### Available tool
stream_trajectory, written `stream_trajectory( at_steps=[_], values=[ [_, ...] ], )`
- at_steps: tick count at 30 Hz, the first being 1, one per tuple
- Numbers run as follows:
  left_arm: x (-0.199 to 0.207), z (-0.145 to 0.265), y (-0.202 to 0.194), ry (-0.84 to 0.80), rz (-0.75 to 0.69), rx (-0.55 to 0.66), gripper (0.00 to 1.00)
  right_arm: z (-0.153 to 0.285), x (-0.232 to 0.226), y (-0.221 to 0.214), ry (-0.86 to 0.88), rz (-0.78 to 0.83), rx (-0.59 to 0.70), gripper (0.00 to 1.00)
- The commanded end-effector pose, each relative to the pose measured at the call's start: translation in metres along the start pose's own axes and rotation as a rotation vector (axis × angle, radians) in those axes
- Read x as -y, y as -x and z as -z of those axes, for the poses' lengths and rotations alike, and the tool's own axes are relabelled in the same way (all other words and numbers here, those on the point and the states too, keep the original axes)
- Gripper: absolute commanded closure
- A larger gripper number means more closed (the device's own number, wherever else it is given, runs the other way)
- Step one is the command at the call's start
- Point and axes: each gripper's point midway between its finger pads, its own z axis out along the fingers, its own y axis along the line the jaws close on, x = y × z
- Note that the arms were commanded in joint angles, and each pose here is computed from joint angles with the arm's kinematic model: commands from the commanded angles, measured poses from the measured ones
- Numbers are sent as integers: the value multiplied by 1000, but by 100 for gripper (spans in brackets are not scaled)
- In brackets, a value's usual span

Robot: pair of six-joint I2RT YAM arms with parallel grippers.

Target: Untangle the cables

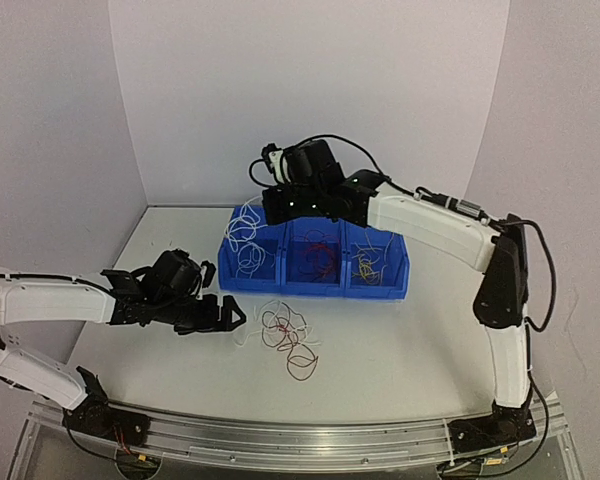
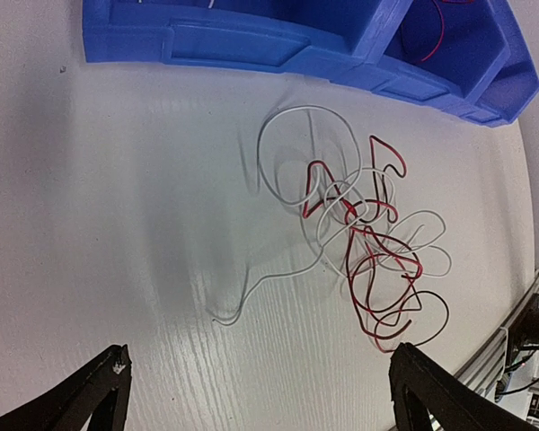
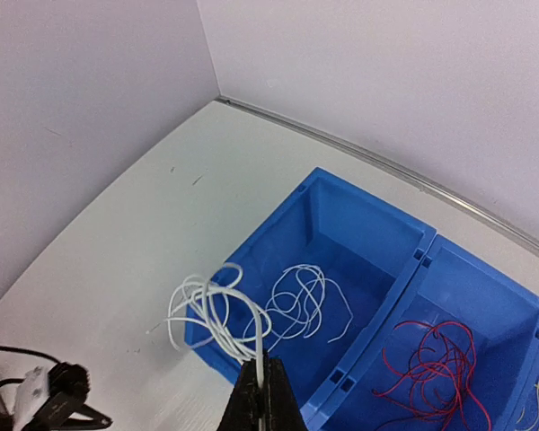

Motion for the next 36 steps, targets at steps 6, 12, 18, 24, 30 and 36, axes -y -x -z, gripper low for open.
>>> stream_trajectory(
  at_steps=[6, 12, 18, 24, 30, 36],
  values=[
    [5, -4, -10, -49, -1, -33, 1, -55, 22, -3, -140, 133, 21, 66],
    [14, -9, -9, -96, -102, -37, 4, -20, -7, -24, 69, 170, -62, 29],
    [22, -20, -12, -152, -198, -42, 10, 52, -40, -81, 323, 169, -197, 23],
    [26, -41, -16, -162, -243, -94, 25, 91, -35, -164, 409, 204, -353, 23],
    [29, -67, -21, -163, -243, -162, 33, 90, -32, -212, 417, 102, -483, 27],
    [40, -84, -25, -165, -276, -190, 39, 79, -28, -240, 384, 86, -544, 28]
  ],
)
